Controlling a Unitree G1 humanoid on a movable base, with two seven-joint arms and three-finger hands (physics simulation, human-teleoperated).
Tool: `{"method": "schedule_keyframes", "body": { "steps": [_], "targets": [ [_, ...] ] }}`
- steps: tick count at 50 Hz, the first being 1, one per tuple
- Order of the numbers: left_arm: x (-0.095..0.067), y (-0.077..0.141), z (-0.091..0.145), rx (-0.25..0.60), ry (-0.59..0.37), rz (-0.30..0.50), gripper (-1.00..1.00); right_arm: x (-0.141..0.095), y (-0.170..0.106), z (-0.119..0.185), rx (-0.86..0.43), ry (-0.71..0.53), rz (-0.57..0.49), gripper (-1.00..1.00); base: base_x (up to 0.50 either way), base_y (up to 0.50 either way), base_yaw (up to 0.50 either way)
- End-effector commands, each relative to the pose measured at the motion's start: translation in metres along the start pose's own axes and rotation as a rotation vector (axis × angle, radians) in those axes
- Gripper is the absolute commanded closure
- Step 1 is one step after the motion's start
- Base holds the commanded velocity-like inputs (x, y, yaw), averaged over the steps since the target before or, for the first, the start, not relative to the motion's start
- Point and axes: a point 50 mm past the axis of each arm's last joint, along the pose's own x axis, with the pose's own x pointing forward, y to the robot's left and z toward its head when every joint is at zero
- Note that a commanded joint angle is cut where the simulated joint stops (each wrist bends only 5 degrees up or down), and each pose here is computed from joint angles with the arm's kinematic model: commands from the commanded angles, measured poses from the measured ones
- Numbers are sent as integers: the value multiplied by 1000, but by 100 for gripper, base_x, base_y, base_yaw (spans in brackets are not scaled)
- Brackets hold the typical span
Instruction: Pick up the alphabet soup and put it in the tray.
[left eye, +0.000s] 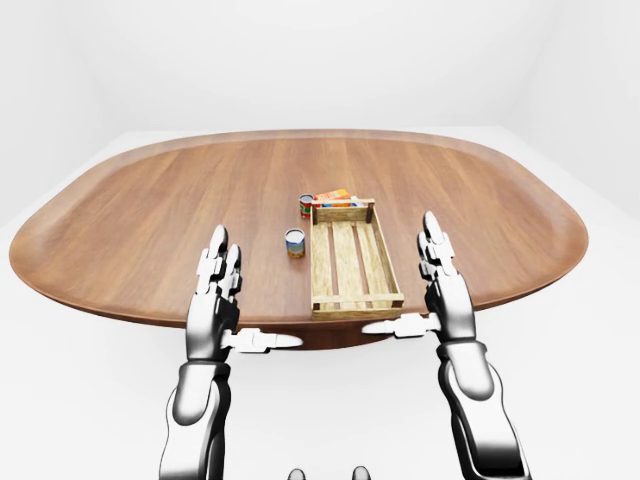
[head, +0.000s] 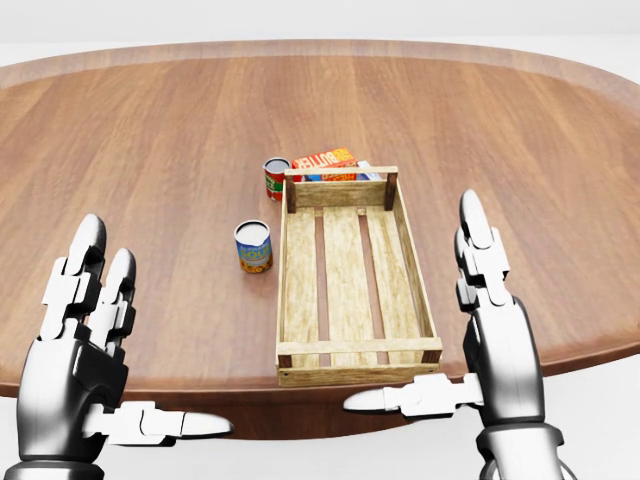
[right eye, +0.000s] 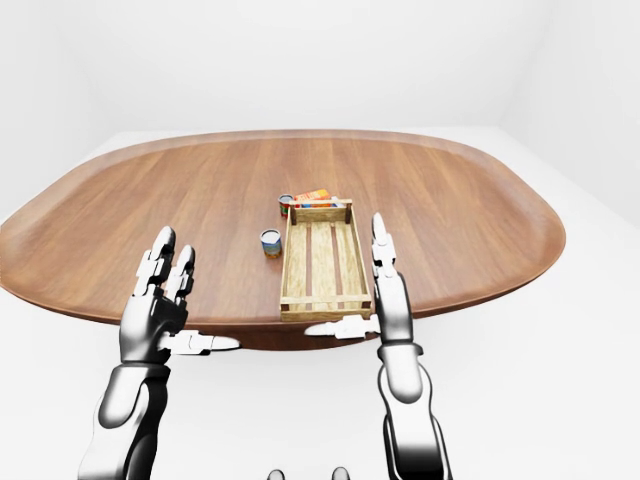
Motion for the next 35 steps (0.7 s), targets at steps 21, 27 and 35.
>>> {"method": "schedule_keyframes", "body": {
  "steps": [21,27,35],
  "targets": [
    [0,0,0,-4,1,-3,-100,0,6,3,12,-12,61,-98,37,-4,0],
    [0,0,0,-4,1,-3,-100,0,6,3,14,-13,60,-98,50,-6,0],
    [0,0,0,-6,2,-4,-100,0,6,3,12,-15,63,-98,50,-6,0]
  ]
}}
